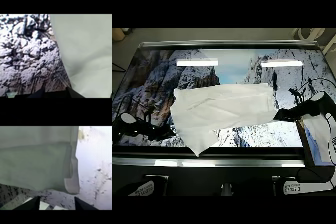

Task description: Fold the shirts.

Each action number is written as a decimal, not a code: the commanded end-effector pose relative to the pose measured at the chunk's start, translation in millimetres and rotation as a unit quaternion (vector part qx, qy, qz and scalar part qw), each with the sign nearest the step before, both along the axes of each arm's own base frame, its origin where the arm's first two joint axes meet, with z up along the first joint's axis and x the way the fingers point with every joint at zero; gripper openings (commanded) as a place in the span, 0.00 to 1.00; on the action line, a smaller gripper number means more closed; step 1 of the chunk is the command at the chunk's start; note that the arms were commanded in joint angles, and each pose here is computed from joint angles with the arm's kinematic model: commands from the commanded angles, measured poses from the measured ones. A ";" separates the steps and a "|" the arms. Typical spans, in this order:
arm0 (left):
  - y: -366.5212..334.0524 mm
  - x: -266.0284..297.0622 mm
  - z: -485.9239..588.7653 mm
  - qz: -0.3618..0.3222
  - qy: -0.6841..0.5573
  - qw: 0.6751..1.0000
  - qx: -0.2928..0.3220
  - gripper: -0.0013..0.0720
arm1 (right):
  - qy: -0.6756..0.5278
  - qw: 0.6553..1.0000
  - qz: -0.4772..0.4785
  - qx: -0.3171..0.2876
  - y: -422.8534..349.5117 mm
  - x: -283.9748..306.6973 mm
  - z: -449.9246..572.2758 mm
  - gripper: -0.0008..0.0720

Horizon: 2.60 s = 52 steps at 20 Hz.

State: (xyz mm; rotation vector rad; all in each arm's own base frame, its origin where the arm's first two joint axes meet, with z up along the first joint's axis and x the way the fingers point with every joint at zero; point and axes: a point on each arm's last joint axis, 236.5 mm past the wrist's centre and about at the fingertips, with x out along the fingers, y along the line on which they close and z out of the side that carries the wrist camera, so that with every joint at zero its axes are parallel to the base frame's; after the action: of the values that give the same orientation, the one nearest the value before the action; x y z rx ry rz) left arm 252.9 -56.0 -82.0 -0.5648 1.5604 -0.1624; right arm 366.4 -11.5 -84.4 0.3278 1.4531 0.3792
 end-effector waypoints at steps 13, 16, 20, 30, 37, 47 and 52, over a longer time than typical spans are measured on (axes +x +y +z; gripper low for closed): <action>0.2 0.2 0.2 0.000 -0.001 1.000 0.000 0.46 | 0.028 0.999 -0.022 -0.012 -8.6 0.3 -30.5 0.56; 0.2 0.2 0.2 0.000 -0.001 1.000 0.000 0.46 | 0.030 0.999 -0.025 -0.012 -8.5 0.6 -30.7 0.34; 0.2 0.2 0.2 0.000 -0.001 1.000 0.000 0.46 | 0.038 0.999 -0.027 -0.007 -6.6 -1.9 -33.1 0.04; -39.2 -0.7 7.1 -0.029 -0.008 0.998 -0.050 0.49 | 0.038 0.999 0.014 0.003 -0.6 -12.6 -21.6 0.03; -16.3 27.9 -5.3 0.014 -0.056 0.998 -0.003 0.49 | 0.050 0.999 0.021 0.010 2.3 -18.8 -20.0 0.04; -39.0 46.9 -20.5 0.033 -0.065 0.997 -0.020 0.06 | 0.038 0.999 0.035 0.009 2.7 -18.8 -12.9 0.04; -40.1 93.0 68.0 -0.015 -0.175 0.984 -0.029 0.05 | -0.077 0.994 0.068 -0.029 -6.6 13.1 62.4 0.03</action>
State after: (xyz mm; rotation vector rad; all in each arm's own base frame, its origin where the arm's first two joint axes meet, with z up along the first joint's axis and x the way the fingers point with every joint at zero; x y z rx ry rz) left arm 323.0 -93.6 -64.6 -0.5799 1.3336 -0.2367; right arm 364.7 -14.4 -63.6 0.2357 1.4394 0.4431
